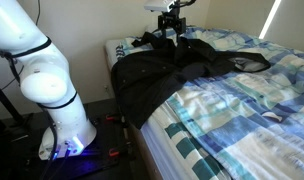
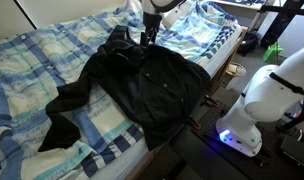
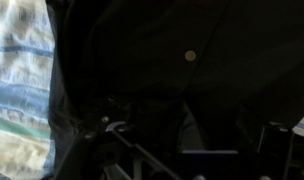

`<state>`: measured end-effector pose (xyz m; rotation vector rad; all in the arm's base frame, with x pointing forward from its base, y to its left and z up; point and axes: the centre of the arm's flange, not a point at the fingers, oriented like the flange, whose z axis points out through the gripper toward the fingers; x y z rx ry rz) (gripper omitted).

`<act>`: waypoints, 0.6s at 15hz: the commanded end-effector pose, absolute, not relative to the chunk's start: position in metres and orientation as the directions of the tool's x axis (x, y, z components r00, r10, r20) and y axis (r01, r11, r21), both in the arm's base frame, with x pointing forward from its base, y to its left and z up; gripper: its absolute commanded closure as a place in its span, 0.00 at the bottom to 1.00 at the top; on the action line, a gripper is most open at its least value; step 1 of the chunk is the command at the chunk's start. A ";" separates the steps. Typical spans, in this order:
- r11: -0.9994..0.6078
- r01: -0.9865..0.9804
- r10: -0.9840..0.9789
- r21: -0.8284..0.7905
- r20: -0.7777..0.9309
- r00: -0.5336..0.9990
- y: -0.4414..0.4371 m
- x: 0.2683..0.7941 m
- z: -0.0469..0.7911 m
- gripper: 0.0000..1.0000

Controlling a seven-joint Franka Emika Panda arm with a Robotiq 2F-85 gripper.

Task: Bring the left sleeve to the middle of the shirt

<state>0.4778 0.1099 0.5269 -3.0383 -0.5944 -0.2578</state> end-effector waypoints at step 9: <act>-0.851 0.526 0.519 0.015 0.185 0.835 0.140 0.507 0.537 0.00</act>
